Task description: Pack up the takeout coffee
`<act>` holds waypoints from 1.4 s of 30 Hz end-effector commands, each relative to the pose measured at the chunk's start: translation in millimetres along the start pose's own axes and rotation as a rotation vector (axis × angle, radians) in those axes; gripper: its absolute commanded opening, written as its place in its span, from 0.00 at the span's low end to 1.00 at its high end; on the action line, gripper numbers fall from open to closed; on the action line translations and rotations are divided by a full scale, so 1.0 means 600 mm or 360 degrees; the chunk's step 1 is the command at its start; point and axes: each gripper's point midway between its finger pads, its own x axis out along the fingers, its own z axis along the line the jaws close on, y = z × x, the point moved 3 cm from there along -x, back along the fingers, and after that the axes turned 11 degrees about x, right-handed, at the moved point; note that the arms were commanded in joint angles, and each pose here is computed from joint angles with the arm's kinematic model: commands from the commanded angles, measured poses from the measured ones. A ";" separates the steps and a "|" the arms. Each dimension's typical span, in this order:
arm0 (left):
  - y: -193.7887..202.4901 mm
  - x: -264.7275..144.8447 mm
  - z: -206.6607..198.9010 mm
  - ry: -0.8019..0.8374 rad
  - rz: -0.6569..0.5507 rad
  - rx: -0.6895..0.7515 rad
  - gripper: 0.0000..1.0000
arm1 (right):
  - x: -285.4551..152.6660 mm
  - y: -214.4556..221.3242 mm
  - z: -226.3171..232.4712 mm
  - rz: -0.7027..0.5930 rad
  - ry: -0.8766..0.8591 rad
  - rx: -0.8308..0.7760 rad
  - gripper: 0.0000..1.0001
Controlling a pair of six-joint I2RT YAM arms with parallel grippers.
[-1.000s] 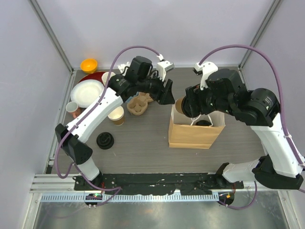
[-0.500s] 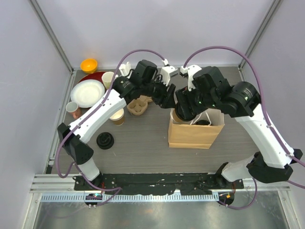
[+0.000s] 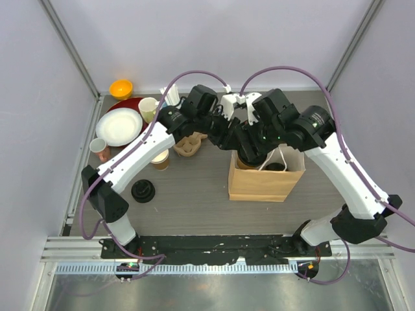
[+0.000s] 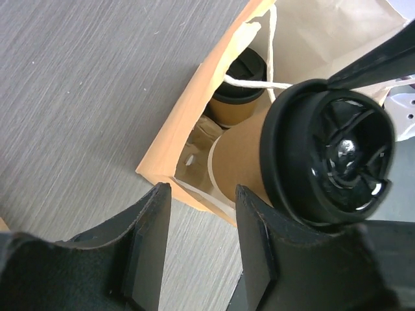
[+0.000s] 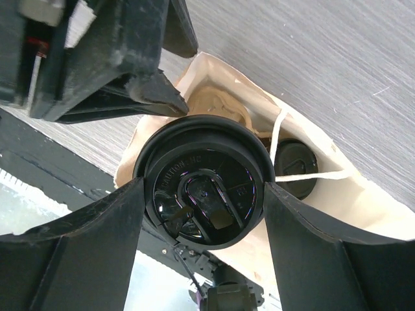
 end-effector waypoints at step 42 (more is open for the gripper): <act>-0.140 -0.125 -0.002 0.0107 -0.0503 0.0097 0.56 | 0.115 0.102 -0.047 0.0404 -0.0024 -0.0067 0.45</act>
